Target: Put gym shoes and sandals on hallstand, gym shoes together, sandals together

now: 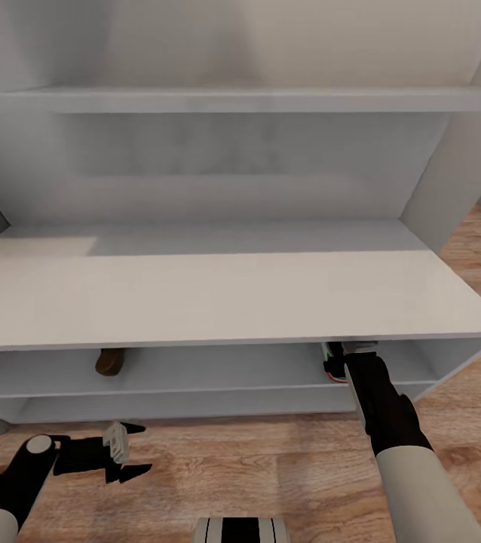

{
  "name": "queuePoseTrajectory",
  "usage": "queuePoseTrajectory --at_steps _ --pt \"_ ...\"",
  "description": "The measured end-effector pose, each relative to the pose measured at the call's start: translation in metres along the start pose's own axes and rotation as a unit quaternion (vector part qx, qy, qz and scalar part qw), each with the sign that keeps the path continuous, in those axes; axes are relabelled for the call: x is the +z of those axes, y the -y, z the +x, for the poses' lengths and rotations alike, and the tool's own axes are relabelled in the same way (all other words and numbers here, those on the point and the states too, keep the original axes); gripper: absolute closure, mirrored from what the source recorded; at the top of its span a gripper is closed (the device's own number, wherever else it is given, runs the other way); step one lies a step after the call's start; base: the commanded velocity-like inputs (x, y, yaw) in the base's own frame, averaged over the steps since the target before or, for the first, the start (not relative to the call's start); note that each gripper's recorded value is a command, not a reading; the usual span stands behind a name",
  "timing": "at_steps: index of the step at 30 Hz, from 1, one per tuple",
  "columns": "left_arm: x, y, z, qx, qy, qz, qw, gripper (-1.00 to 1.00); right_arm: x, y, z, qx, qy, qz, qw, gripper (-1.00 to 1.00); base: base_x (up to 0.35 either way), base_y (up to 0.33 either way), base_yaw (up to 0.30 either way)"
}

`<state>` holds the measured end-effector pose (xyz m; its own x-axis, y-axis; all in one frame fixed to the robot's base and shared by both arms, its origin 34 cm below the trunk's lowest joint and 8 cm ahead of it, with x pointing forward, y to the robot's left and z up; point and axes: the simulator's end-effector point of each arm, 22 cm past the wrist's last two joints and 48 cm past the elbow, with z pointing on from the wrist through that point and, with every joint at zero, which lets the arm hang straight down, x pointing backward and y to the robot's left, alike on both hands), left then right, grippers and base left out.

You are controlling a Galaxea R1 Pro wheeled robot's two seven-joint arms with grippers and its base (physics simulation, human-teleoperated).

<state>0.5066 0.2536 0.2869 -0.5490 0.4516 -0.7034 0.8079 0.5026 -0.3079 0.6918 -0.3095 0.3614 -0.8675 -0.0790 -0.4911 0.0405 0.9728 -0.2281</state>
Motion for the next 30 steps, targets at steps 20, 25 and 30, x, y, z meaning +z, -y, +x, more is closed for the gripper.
queuePoseTrajectory --at_steps 20,25,30 --pt "0.01 0.017 0.012 0.015 -0.015 0.028 0.9994 -1.0 0.0 -0.004 0.001 0.003 -0.001 -0.006 1.0 -1.0 0.0 0.0 0.0" --pt "0.01 0.017 0.012 0.015 -0.014 0.028 0.9994 -1.0 0.0 -0.004 0.001 0.003 -0.001 -0.006 1.0 -1.0 0.0 0.0 0.0" --pt "0.01 0.017 0.012 0.014 -0.014 0.028 0.9994 -1.0 0.0 -0.004 0.001 0.003 -0.001 -0.006 1.0 -1.0 0.0 0.0 0.0"
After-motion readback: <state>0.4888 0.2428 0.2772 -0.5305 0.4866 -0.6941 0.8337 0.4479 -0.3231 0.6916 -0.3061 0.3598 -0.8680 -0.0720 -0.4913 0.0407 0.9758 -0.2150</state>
